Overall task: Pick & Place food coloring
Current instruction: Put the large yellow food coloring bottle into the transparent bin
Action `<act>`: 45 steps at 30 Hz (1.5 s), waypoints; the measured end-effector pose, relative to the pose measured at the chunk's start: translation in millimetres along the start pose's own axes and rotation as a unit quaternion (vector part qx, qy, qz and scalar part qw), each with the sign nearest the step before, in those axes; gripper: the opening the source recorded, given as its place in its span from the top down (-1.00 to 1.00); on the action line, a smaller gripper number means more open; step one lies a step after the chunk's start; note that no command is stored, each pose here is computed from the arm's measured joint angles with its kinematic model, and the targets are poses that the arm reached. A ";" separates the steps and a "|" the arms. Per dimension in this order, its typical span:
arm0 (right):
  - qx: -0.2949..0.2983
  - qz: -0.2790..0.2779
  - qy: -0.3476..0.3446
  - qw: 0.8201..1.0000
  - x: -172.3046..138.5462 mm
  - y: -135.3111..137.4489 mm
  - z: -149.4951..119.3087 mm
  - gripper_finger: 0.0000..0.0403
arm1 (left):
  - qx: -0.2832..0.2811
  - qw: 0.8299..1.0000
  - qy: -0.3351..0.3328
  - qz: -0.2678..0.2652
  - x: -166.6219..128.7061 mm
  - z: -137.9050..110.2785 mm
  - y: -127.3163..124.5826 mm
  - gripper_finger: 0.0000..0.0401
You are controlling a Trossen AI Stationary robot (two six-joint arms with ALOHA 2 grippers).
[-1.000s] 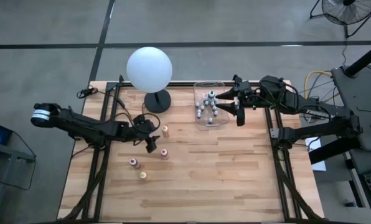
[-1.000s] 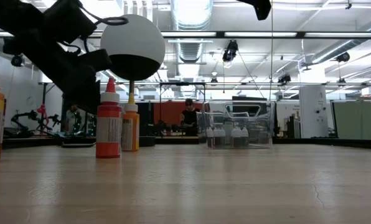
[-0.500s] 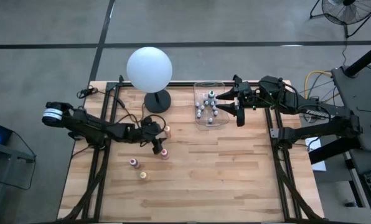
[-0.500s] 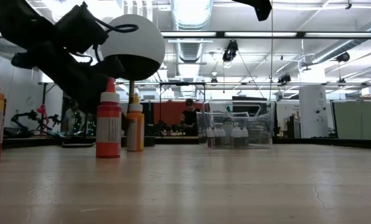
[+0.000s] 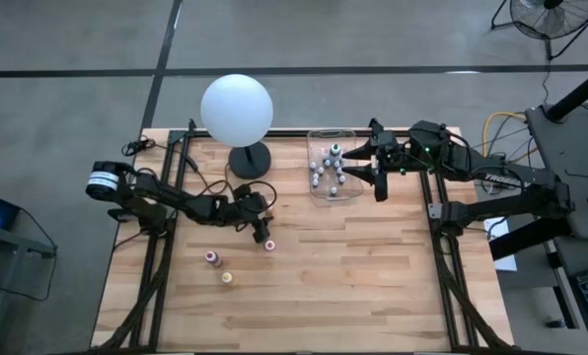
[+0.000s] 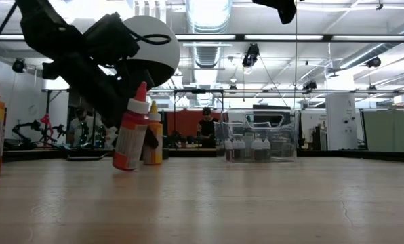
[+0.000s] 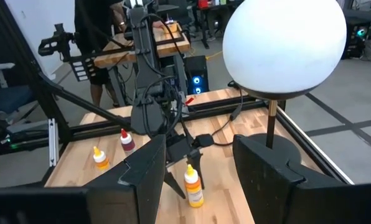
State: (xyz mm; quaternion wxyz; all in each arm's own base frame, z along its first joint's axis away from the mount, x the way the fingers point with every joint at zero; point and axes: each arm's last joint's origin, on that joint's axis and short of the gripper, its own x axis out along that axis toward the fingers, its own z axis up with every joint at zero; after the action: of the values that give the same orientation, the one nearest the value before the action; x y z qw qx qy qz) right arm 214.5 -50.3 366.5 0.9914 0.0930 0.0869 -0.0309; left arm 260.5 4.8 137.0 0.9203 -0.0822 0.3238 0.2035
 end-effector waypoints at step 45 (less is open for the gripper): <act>-0.011 -0.001 0.006 1.000 0.0 -0.2 -1.3 0.32 | -0.043 0.998 -0.014 -0.032 -1.2 5.1 -2.3 0.46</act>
State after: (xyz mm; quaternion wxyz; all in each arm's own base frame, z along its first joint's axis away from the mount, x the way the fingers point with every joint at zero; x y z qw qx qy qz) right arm 214.3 -50.3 365.2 0.9918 0.0820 0.0937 -0.0303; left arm 263.6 3.8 141.7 0.9266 -0.1290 0.2989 0.1883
